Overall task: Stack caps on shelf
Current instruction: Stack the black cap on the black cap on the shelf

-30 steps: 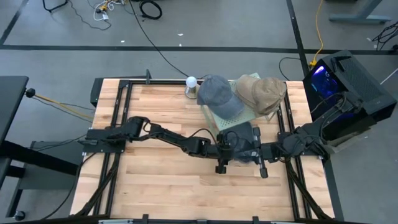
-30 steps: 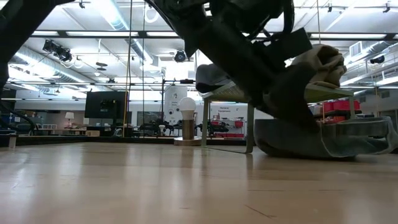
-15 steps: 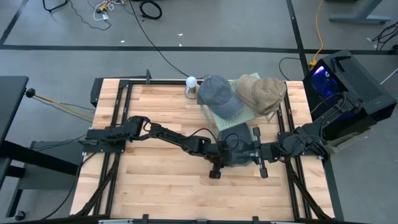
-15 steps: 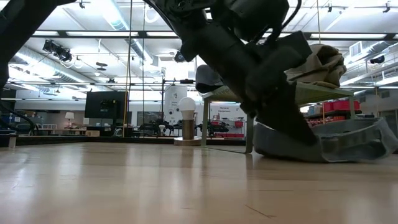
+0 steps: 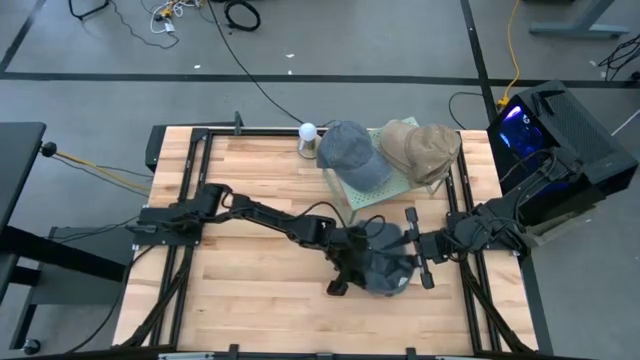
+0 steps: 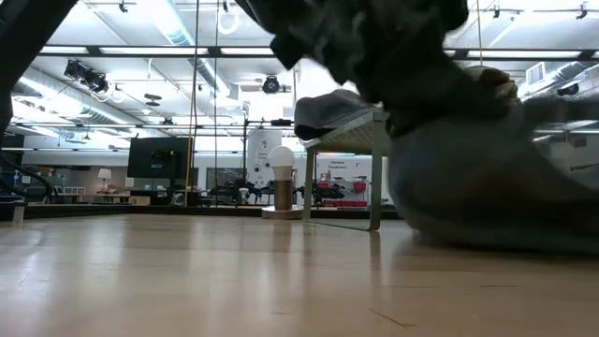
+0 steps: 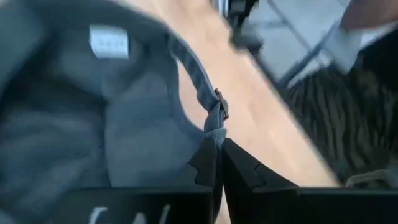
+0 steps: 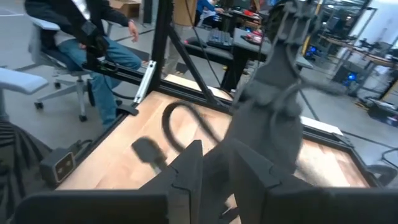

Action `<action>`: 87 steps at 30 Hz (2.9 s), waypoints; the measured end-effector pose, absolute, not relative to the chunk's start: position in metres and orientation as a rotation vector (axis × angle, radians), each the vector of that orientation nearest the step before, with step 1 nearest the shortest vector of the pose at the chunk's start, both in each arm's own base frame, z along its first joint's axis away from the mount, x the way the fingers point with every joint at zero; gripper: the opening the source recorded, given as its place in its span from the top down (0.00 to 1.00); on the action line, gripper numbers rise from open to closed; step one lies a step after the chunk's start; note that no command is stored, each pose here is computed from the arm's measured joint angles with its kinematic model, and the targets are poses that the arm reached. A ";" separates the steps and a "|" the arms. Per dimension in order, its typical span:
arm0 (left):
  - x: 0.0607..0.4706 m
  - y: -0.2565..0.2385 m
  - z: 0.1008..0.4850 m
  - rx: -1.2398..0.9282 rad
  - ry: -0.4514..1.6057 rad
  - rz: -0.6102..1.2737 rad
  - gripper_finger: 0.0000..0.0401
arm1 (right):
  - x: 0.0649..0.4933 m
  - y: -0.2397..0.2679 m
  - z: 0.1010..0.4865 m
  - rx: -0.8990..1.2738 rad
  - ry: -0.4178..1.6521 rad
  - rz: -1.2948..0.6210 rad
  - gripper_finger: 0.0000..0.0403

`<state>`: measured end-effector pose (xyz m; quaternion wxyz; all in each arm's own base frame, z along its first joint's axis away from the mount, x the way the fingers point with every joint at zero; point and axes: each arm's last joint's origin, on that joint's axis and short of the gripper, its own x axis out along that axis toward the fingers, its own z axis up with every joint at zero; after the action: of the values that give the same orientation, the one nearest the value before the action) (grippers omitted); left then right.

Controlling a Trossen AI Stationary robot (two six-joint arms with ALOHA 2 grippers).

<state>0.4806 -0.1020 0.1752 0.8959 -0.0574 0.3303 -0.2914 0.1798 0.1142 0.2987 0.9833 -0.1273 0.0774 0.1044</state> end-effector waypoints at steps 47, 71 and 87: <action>0.314 -0.140 0.261 -0.046 0.628 0.107 0.96 | 0.181 0.116 0.299 -0.205 0.149 0.228 0.80; 0.224 -0.110 0.274 -0.383 0.232 0.288 0.96 | 0.229 0.140 0.289 -0.385 -0.082 0.091 0.80; 0.231 -0.105 0.289 -0.493 0.072 0.307 0.96 | 0.263 0.138 0.258 -0.688 -0.089 0.125 0.80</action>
<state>0.2312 -0.1047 0.2893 0.9575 -0.2428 0.0356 0.1514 0.2626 0.1384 0.2579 0.9385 -0.3370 -0.0434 0.0612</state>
